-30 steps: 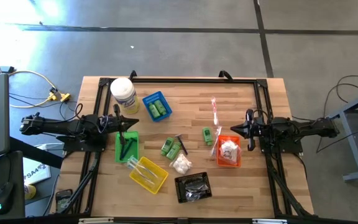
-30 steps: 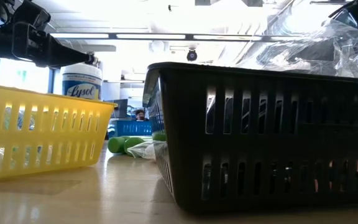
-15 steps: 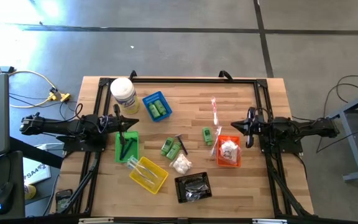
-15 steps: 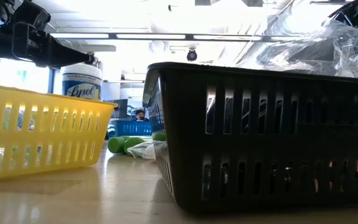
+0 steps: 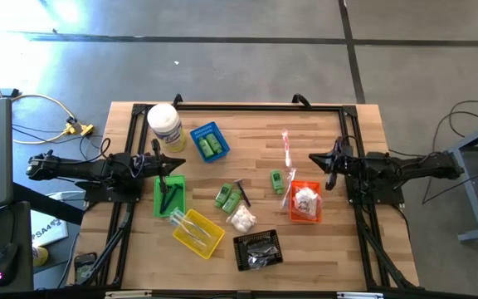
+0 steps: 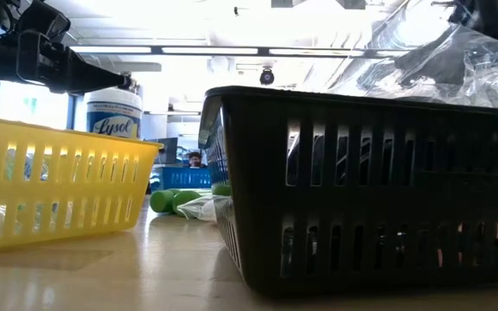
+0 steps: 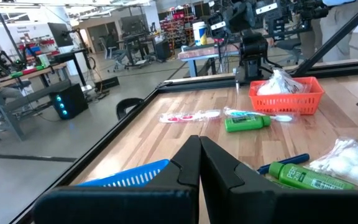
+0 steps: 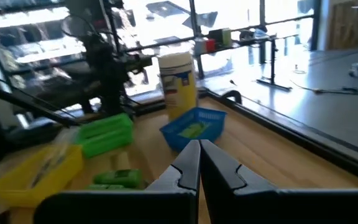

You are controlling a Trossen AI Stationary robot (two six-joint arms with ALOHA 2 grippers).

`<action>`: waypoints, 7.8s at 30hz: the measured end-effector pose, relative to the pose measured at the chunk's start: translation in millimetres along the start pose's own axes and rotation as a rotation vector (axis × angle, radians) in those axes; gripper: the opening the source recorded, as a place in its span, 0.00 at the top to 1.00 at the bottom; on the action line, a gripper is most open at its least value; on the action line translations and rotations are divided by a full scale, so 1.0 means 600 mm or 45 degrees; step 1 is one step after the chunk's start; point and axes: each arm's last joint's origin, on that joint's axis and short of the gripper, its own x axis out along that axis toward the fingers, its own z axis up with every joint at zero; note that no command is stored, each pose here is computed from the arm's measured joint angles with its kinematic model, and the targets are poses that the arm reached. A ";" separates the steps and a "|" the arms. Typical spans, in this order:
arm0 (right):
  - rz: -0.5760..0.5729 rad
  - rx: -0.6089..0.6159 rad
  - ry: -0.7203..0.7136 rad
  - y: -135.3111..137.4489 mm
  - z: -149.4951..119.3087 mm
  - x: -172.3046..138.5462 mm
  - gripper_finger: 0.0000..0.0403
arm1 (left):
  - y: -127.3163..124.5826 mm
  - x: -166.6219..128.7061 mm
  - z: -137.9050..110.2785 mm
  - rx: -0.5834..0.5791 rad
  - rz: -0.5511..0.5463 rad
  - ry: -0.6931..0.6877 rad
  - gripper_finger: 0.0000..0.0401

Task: Pick & Place Travel size toiletries
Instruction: Put the orange toothbrush into the yellow bin

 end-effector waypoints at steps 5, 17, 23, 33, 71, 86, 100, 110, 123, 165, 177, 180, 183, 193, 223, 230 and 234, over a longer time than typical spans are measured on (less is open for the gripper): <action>-0.279 -0.041 0.093 0.016 0.056 0.030 0.99 | 0.001 0.000 0.004 -0.012 0.000 -0.034 1.00; -0.610 0.066 0.781 -0.019 0.088 0.125 0.99 | 0.001 0.000 0.008 0.012 0.009 -0.062 1.00; -0.576 0.224 1.196 -0.069 0.050 0.189 0.99 | 0.002 0.000 0.010 0.008 0.012 -0.074 1.00; -0.351 0.376 1.460 -0.113 0.012 0.269 0.69 | 0.002 0.000 0.012 0.001 0.015 -0.090 1.00; -0.599 0.307 1.694 -0.185 -0.083 0.354 0.92 | 0.003 -0.001 0.013 -0.016 0.017 -0.101 1.00; -0.352 0.276 1.322 -0.158 -0.008 0.370 0.96 | 0.002 -0.001 0.013 -0.041 0.006 -0.102 1.00; 0.320 0.053 0.610 0.011 0.114 0.386 0.95 | 0.003 -0.001 0.017 -0.058 0.011 -0.133 1.00; 0.528 -0.148 0.403 0.112 0.052 0.433 0.97 | 0.000 -0.002 0.026 -0.159 -0.125 -0.216 1.00; 0.581 -0.182 0.285 0.126 0.045 0.444 0.96 | -0.008 0.021 0.033 -0.220 -0.127 -0.252 0.90; 0.641 -0.299 0.075 0.131 0.089 0.432 0.94 | -0.053 0.206 0.200 -0.052 -0.247 -0.159 0.22; 0.665 -0.310 0.069 0.133 0.089 0.432 0.93 | -0.057 0.206 0.204 -0.023 -0.337 -0.218 0.59; 0.668 -0.310 0.072 0.133 0.089 0.431 0.96 | -0.057 0.206 0.204 -0.023 -0.337 -0.217 0.76; 0.670 -0.303 0.077 0.133 0.089 0.431 0.97 | -0.057 0.207 0.204 -0.020 -0.335 -0.215 0.94; 0.661 -0.245 0.124 0.132 0.093 0.425 0.62 | -0.058 0.207 0.200 -0.014 -0.344 -0.185 0.96; 0.511 -0.077 -0.158 0.026 0.169 0.015 0.99 | -0.053 0.194 0.202 0.009 -0.349 -0.140 0.96; 0.375 -0.047 -0.148 0.006 0.080 0.002 1.00 | -0.050 0.187 0.200 0.018 -0.355 -0.096 0.95; 0.348 -0.033 -0.189 0.000 0.040 0.003 1.00 | -0.048 0.179 0.197 0.007 -0.365 -0.033 0.95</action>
